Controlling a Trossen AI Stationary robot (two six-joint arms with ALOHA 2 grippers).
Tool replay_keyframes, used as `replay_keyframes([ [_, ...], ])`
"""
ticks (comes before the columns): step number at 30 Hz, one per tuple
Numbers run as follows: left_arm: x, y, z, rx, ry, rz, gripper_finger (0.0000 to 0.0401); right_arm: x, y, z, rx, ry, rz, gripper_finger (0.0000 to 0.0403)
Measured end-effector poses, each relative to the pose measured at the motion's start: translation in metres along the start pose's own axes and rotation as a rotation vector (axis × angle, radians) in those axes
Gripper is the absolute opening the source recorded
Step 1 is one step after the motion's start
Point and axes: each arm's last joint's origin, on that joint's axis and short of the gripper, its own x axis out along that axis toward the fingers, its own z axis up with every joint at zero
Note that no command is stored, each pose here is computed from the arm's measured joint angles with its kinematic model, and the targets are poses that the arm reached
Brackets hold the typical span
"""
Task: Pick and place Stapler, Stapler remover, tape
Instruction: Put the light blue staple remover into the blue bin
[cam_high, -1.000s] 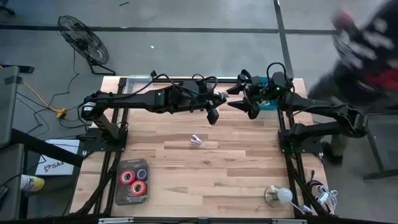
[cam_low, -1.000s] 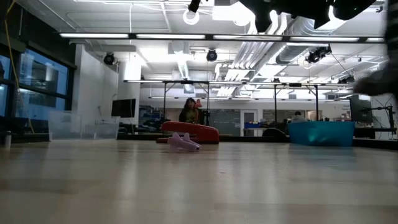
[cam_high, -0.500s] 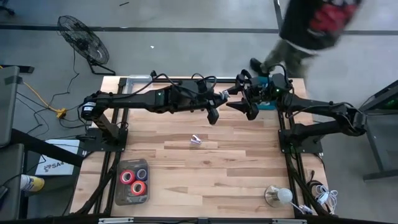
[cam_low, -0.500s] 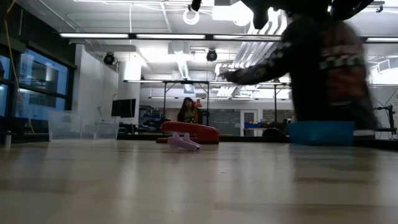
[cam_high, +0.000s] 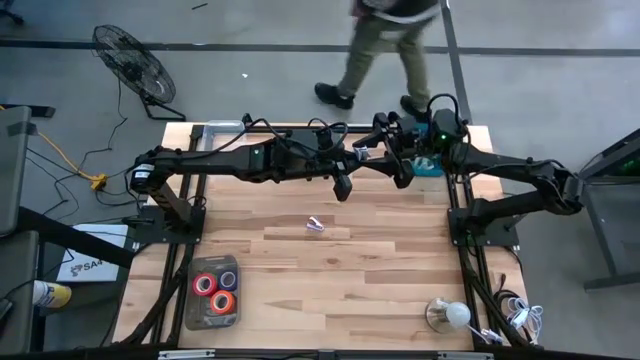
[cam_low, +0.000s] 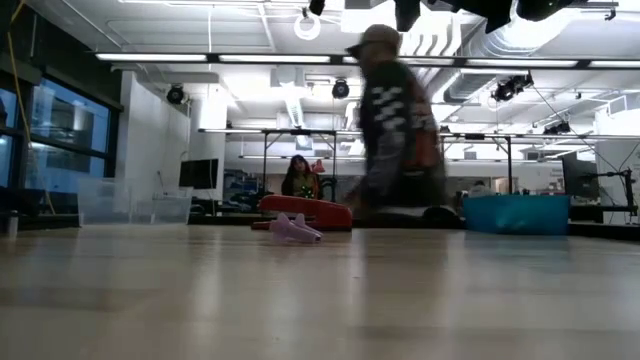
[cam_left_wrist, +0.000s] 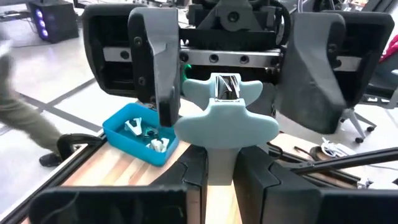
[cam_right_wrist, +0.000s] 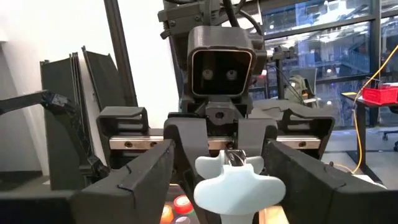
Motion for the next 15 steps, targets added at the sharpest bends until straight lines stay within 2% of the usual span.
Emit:
replay_keyframes([
  [9, 0.0000, -0.0005, -0.0005, 0.002, 0.006, -0.013, 0.0043, -0.0002, -0.0007, -0.0029, 0.014, 0.028, -0.002, 0.0150],
  [15, 0.0000, -0.0005, -0.0005, 0.002, 0.007, -0.017, 0.0043, -0.0004, -0.0006, -0.0033, 0.021, 0.033, -0.002, 0.0146],
])
